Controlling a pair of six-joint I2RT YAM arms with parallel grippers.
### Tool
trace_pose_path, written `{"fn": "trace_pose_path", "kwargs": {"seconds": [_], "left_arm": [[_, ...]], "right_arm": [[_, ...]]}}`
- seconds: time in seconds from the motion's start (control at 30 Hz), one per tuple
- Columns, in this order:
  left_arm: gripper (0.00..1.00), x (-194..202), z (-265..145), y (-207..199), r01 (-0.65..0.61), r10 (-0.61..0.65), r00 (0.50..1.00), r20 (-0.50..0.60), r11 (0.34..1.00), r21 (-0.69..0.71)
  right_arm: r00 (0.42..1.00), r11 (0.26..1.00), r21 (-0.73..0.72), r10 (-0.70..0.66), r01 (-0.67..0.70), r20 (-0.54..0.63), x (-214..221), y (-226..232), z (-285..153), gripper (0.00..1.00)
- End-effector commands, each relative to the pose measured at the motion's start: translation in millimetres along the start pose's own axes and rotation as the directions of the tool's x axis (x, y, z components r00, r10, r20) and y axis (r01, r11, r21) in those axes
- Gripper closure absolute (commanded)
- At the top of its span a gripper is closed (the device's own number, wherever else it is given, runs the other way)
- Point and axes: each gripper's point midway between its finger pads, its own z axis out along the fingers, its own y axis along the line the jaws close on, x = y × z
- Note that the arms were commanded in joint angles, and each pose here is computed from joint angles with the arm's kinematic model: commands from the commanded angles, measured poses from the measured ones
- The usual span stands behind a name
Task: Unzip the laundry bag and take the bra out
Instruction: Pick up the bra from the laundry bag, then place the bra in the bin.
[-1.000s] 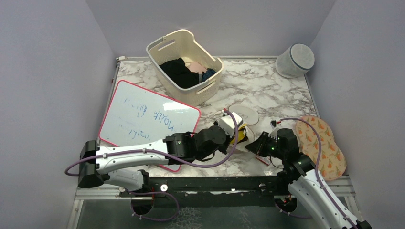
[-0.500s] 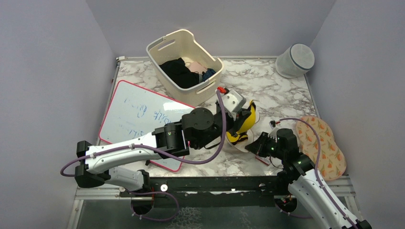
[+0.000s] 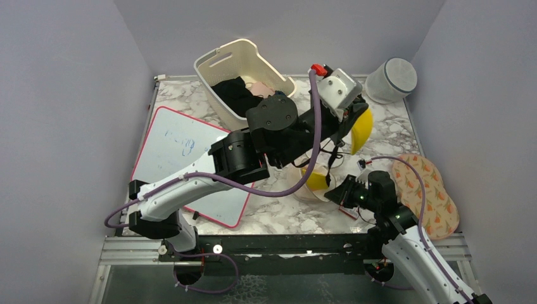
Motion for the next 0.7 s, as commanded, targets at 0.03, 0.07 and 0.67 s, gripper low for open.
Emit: {"fn": "trace_pose_path", "kwargs": {"seconds": [0.03,0.07,0.67], "left_arm": [[1.0,-59.1,-5.6,3.3,-0.163,0.159,0.981,0.109,0.986,0.026],[1.0,-68.3,-6.3,4.9,-0.187,0.183,0.974,0.133,0.982,0.018],[1.0,-194.7,-6.7,66.9,-0.502,0.704,0.607,0.368,0.699,-0.51]], "right_arm": [[1.0,1.0,-0.008,-0.011,0.011,0.021,-3.5,0.9,0.5,0.87],[1.0,1.0,-0.007,-0.01,0.01,0.02,-3.5,0.9,0.3,0.87],[1.0,1.0,0.018,-0.007,0.007,-0.013,-4.3,1.5,0.6,0.9]]}}
